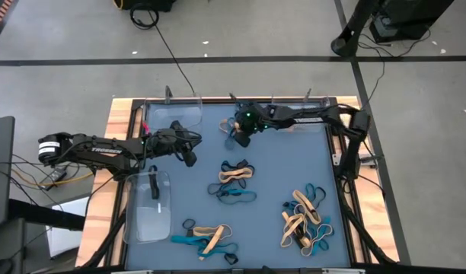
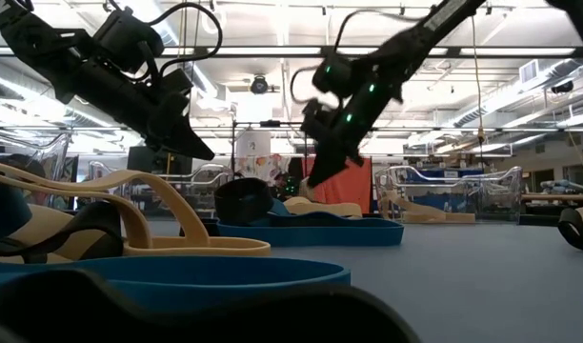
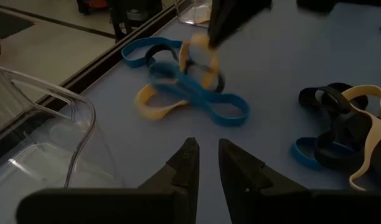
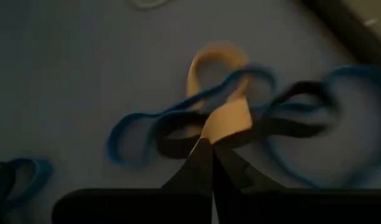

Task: Sort rubber bands into baskets
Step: Put the yellow rubber band into the top right transparent bin

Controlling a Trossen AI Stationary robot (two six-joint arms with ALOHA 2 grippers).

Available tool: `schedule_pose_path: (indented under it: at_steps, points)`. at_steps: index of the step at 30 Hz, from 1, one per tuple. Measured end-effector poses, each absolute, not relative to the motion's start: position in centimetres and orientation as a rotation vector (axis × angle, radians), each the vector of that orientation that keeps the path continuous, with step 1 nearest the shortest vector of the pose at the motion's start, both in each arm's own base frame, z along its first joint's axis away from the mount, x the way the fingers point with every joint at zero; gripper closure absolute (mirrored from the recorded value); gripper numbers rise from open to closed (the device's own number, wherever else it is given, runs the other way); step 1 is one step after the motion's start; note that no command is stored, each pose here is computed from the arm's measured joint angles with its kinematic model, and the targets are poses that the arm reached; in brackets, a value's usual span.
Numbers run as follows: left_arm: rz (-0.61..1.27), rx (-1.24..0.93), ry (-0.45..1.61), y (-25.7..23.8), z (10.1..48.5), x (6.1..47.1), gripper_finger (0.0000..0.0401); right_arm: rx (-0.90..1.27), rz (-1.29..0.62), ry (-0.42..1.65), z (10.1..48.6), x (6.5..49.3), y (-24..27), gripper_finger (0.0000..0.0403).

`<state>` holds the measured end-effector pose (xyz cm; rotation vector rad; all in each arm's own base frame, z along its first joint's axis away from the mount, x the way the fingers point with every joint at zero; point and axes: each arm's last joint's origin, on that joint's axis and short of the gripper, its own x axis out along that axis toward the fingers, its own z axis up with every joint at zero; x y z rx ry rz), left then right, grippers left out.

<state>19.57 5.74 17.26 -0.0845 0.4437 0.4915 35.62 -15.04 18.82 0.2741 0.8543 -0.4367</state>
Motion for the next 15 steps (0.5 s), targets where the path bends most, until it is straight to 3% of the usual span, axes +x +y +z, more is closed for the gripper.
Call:
schedule_pose_path:
  at_steps: [15]
  points:
    - [0.492, -0.086, 0.445, 5.7, 17.2, 19.6, 0.0337, 0.087, -0.716, 0.749, 31.9, 26.1, -12.5, 0.04]
